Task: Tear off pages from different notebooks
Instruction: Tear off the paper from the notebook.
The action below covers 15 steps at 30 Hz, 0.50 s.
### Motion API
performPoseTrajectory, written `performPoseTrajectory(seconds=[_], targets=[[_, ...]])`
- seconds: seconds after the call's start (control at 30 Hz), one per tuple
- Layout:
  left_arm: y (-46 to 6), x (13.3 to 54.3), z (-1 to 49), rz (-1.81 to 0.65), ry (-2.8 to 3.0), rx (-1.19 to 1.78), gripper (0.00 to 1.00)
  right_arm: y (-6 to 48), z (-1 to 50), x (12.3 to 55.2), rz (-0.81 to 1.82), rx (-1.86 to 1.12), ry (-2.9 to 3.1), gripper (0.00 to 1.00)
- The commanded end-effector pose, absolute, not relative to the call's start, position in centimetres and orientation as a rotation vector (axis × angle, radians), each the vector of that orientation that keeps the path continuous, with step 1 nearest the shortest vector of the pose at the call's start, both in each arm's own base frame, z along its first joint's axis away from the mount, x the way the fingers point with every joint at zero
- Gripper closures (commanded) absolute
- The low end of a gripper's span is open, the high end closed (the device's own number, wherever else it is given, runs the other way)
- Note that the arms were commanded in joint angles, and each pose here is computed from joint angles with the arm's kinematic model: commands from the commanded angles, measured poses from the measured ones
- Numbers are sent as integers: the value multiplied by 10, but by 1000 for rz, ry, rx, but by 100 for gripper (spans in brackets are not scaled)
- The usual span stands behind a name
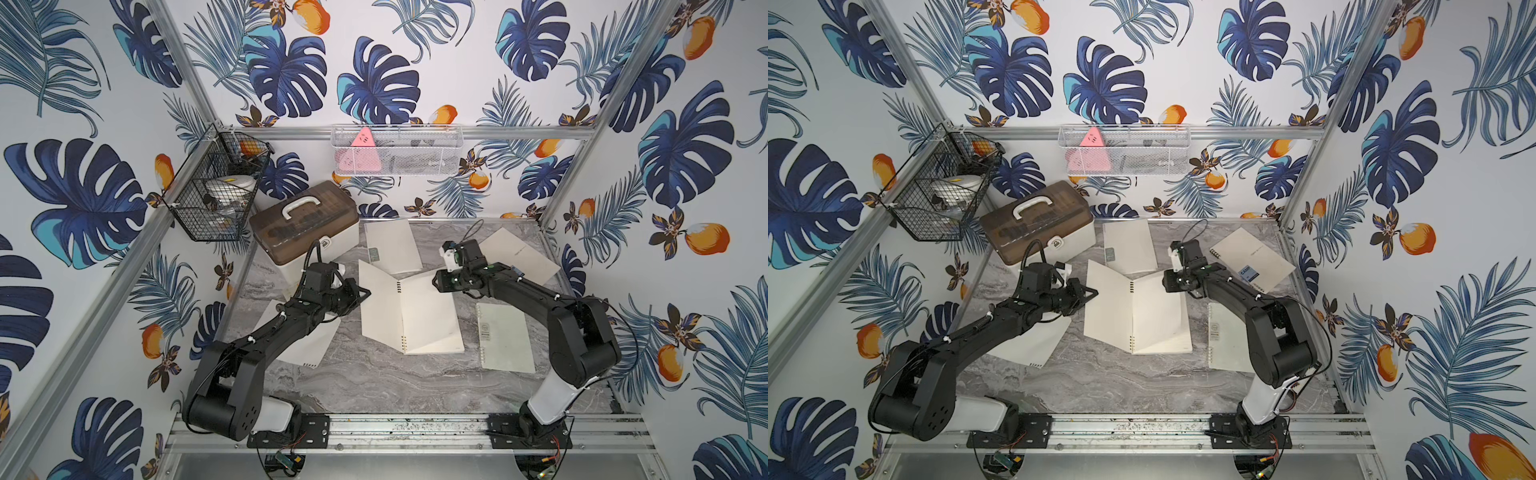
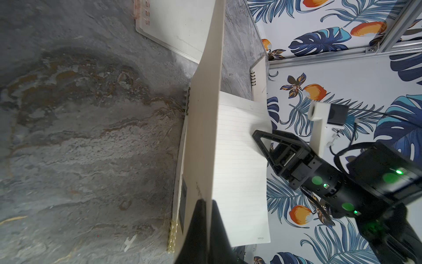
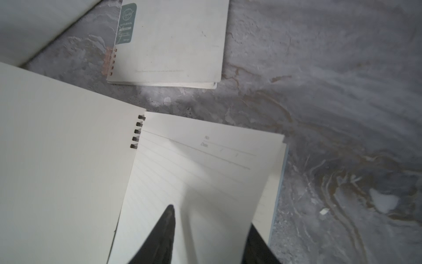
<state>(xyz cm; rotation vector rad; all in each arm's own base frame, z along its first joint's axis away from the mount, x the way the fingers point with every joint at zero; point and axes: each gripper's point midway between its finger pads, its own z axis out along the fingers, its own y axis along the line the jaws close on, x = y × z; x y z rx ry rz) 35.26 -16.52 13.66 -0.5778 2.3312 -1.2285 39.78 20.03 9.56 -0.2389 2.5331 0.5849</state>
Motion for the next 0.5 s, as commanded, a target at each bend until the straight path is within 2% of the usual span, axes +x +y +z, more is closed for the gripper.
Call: performPoseTrajectory(seconds=[0.0,0.17,0.37,0.47], targets=[[-166,356,141,-1243,2306,-554,100,242,131,385,1156,-224,2422,55],[-167,358,140,-1255,2307,-555,100,235,116,407,1165,-158,2487,54],[-166,358,139,-1243,2313,-554,100,199,68,422,799,-84,2698,61],[-166,358,138,-1248,2314,-557,100,193,64,425,744,-88,2724,74]])
